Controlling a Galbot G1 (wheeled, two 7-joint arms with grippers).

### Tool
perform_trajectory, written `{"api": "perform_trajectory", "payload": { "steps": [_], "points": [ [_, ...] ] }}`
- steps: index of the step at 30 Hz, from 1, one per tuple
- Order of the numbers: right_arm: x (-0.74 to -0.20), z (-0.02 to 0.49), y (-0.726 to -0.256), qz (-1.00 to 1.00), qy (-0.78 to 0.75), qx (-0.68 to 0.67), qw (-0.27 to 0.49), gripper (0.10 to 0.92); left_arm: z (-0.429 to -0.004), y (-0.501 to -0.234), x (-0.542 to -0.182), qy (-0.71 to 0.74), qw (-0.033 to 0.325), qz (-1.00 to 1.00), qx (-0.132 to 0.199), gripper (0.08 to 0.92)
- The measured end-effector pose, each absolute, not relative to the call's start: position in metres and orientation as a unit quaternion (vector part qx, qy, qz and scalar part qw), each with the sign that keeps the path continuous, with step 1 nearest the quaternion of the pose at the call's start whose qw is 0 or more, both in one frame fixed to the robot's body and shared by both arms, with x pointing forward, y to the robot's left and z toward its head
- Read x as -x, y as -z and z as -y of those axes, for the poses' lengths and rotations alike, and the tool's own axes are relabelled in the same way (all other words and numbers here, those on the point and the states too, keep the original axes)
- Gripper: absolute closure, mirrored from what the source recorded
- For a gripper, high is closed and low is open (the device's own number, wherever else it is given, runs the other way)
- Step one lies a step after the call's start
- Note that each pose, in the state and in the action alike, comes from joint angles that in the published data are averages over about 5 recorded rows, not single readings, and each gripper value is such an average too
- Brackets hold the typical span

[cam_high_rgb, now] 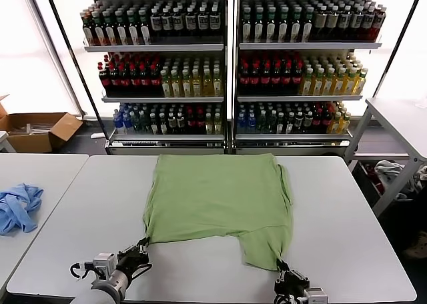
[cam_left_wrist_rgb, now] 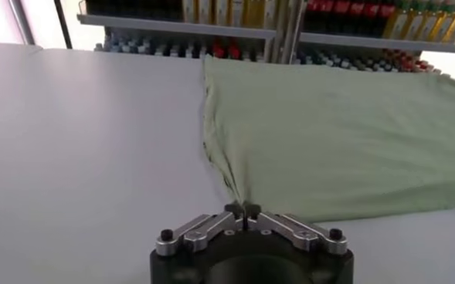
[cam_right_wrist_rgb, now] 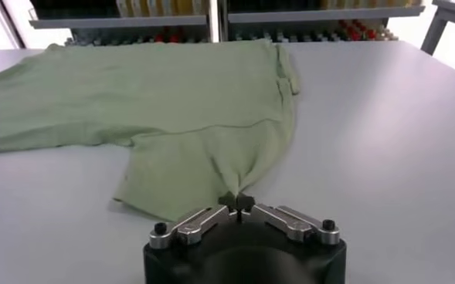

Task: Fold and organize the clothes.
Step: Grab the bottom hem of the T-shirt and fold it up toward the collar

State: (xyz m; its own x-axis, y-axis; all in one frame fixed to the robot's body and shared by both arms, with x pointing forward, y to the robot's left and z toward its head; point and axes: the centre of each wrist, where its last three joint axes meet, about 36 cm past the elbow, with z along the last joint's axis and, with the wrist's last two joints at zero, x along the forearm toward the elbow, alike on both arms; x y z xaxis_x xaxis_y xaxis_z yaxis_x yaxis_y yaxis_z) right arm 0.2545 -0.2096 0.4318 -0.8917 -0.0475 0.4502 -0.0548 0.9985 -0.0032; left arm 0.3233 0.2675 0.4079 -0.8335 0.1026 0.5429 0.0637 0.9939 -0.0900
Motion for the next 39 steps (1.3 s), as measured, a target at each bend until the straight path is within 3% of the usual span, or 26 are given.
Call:
{"api": "perform_trajectory", "payload": {
  "steps": [19,39],
  "points": [
    [-0.333,0.245,-0.458,0.980,-0.089,-0.066,0.162,0.916,-0.260,-0.455,-0.364,-0.055,0.220,0.974,0.031,0.919],
    [-0.480,0.267,-0.453,0.978,-0.149,-0.081,0.120,0.916,-0.226,-0.460,-0.463,-0.014,0.213,0.977,-0.005,0.919]
  ]
}}
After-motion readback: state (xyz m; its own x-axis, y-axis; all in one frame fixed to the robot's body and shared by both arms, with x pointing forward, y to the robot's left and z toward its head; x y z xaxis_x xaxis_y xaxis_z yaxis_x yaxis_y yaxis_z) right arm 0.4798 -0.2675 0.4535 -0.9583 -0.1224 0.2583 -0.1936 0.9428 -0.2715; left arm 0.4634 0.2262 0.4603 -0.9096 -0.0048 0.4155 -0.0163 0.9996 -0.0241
